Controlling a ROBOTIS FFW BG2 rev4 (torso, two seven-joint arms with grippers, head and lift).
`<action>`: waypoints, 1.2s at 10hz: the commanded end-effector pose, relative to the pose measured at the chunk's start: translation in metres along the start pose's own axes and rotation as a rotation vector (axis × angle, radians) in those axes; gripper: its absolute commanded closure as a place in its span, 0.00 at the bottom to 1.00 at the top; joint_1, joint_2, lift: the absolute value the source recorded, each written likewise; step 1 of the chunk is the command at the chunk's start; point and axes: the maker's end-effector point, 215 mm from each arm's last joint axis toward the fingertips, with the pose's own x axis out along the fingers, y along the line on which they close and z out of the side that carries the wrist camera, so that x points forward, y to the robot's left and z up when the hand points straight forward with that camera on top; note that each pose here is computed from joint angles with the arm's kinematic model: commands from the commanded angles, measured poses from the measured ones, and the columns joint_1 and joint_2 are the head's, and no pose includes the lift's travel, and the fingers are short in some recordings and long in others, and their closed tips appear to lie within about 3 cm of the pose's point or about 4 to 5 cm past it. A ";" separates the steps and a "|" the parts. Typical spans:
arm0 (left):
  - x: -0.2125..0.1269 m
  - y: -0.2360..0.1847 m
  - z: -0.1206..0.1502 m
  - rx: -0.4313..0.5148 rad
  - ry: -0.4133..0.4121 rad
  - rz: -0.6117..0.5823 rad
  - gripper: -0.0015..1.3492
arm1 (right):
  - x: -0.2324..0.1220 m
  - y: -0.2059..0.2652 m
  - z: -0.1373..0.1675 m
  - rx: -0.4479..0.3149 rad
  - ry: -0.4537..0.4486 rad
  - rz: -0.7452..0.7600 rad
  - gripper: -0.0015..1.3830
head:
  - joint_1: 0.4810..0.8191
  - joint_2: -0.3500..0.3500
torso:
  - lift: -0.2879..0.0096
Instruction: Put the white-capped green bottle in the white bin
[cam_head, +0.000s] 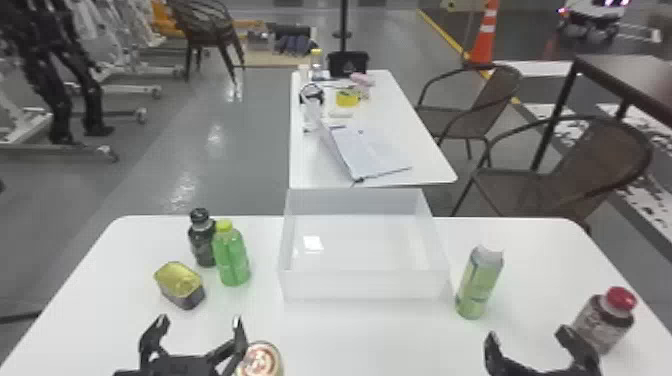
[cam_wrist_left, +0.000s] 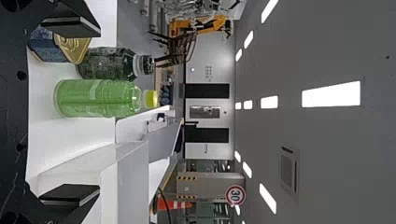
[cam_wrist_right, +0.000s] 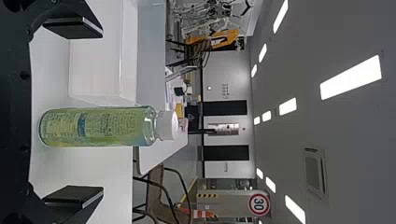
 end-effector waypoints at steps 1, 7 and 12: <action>0.000 -0.001 0.000 -0.002 -0.001 0.001 0.09 | 0.000 0.000 0.000 0.001 0.000 0.000 0.08 | 0.20 0.50 | 0.63; 0.000 -0.001 -0.003 -0.005 0.012 0.001 0.09 | -0.004 -0.008 -0.012 0.059 0.025 -0.040 0.08 | 0.20 0.50 | 0.63; -0.001 0.002 -0.005 -0.012 0.016 0.007 0.09 | 0.018 -0.053 -0.034 0.009 0.059 -0.095 0.08 | 0.20 0.50 | 0.63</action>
